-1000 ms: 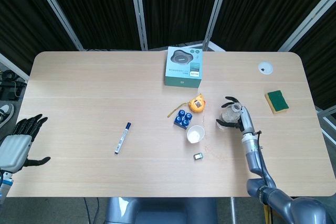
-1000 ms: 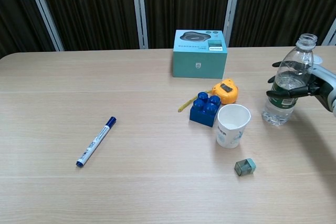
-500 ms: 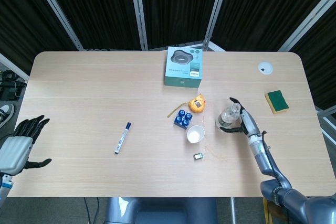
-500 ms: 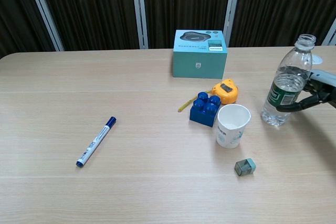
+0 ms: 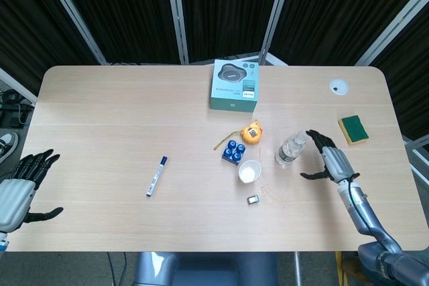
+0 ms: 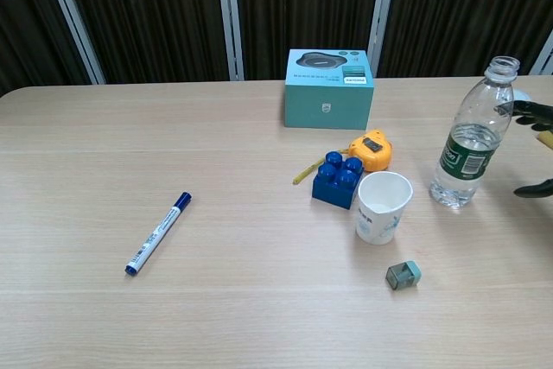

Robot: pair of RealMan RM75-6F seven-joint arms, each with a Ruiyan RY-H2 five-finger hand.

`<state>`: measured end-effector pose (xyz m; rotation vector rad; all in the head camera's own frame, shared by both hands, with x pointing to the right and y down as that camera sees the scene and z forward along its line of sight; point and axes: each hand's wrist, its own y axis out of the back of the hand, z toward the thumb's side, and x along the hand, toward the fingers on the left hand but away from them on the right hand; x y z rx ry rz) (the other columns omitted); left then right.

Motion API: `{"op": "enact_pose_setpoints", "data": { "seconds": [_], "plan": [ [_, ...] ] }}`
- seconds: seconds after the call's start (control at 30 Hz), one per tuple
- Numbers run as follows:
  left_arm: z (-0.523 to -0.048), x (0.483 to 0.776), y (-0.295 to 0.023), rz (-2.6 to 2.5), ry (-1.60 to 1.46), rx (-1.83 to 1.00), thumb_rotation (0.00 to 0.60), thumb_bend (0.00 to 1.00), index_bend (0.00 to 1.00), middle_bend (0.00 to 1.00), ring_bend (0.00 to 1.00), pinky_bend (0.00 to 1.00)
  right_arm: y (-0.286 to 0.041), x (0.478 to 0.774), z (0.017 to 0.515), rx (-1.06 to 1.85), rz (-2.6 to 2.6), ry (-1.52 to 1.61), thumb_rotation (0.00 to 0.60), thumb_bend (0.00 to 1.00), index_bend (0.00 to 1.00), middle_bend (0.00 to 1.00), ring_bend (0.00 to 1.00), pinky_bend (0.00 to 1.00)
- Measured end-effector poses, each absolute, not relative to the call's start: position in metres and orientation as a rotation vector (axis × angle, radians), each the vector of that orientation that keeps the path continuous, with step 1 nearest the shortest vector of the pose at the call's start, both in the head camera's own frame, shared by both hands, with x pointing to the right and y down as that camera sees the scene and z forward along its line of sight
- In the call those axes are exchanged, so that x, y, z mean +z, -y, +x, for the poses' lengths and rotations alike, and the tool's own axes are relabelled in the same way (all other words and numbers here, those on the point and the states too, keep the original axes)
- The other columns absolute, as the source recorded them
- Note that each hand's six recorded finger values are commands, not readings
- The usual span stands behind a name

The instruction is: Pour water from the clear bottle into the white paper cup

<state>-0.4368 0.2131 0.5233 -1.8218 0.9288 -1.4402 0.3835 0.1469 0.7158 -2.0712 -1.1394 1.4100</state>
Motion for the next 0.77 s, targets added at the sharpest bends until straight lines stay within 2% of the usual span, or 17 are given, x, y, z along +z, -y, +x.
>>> {"op": "enact_pose_setpoints", "data": {
  "seconds": [0.13, 0.37, 0.77],
  "plan": [
    [-0.439, 0.518, -0.213, -1.795, -0.943, -1.424, 0.6, 0.0, 0.0, 0.0, 0.0, 0.0, -0.157, 0.692, 0.406, 1.442, -1.934, 1.087, 0.6, 0.0, 0.0, 0.0, 0.0, 0.0],
    [-0.438, 0.518, -0.215, -1.762, -0.935, -1.41, 0.6, 0.0, 0.0, 0.0, 0.0, 0.0, -0.182, 0.632, 0.436, 1.437, -1.734, 1.157, 0.6, 0.0, 0.0, 0.0, 0.0, 0.0],
    [-0.439, 0.511, -0.21, -1.704, -0.971, -1.343, 0.6, 0.0, 0.0, 0.0, 0.0, 0.0, -0.205, 0.554, 0.418, 1.344, -1.634, 1.212, 0.6, 0.0, 0.0, 0.0, 0.0, 0.0]
  ]
}}
